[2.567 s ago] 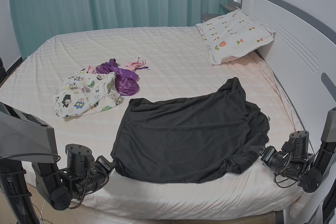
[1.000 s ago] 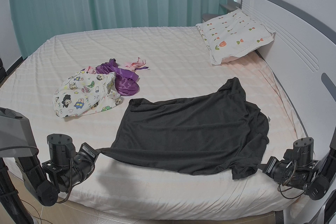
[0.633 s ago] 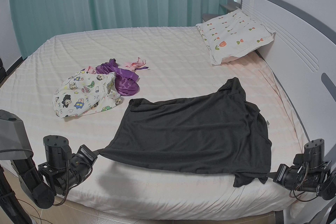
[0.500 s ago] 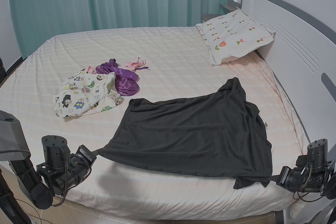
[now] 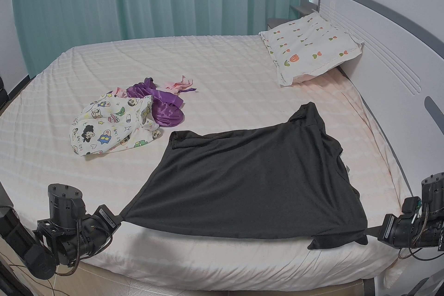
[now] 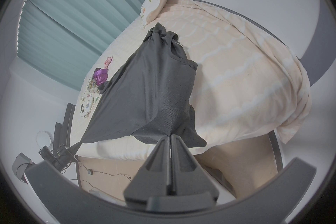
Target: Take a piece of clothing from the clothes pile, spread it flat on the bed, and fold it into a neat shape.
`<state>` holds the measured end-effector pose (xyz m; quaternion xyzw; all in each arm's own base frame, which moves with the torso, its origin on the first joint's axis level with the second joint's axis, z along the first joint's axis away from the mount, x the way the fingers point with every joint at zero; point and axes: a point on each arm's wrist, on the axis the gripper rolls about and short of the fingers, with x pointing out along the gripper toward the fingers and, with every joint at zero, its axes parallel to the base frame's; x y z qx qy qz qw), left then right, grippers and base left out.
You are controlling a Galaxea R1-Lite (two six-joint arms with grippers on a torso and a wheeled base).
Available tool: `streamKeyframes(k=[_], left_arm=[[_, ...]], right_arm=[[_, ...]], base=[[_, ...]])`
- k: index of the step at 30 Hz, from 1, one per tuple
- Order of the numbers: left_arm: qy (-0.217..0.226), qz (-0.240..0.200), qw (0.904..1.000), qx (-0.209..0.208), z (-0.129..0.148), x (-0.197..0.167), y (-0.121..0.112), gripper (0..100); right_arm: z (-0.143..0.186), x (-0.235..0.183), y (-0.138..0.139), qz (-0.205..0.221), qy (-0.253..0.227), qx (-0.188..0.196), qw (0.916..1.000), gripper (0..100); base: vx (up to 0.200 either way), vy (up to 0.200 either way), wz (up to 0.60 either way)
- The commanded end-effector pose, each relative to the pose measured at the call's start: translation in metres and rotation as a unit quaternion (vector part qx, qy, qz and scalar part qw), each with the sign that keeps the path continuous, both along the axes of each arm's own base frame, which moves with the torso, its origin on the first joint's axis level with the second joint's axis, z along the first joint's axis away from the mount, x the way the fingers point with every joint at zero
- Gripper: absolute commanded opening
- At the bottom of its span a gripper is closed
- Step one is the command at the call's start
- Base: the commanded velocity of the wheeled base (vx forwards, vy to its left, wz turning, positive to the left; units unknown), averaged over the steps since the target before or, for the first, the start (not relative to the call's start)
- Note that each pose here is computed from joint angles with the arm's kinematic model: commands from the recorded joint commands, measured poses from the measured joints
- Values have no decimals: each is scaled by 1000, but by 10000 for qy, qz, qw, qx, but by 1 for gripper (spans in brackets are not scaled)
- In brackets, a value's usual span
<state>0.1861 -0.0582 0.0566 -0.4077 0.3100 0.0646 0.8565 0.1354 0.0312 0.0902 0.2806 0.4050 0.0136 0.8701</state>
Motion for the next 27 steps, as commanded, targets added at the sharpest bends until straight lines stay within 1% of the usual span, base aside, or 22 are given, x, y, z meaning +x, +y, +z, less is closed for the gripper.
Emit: streamKeyframes(k=[1, 4, 5, 7, 10, 15, 20, 23, 25, 27], left_arm=[[-371, -83, 9993, -46, 28, -8, 2, 0], [-241, -116, 9996, -27, 33, -10, 2, 0], [-103, -206, 9997, -59, 34, -10, 2, 0], [-22, -274, 9996, -86, 33, -11, 2, 0], [39, -286, 9996, -77, 31, -12, 2, 0], [109, -299, 9995, -37, 29, -14, 3, 0], [172, -326, 9993, -3, 27, -15, 3, 0], [312, -415, 9985, 147, 23, -18, 4, 0], [474, -502, 9971, 305, 19, -20, 4, 0], [570, -540, 9962, 369, 17, -21, 4, 0]], right_arm=[[17, -4, -1, 45, -134, 66, 9999, 0], [21, -8, -3, 65, -76, 87, 9999, 0], [23, -9, -4, 43, -65, 101, 9999, 0], [24, -8, -4, 41, -45, 91, 9999, 0], [22, -11, -4, 114, 83, 29, 9999, 0], [26, -17, -5, 193, 89, 29, 9998, 0], [37, -18, -5, 244, 289, -53, 9993, 0], [32, -20, -5, 457, 453, -234, 9977, 0], [23, -18, -5, 534, 682, -329, 9957, 0], [13, -15, -5, 587, 961, -396, 9928, 0]], base=[[0, 0, 0], [0, 0, 0], [0, 0, 0], [0, 0, 0], [0, 0, 0], [0, 0, 0], [0, 0, 0], [0, 0, 0], [0, 0, 0], [0, 0, 0]])
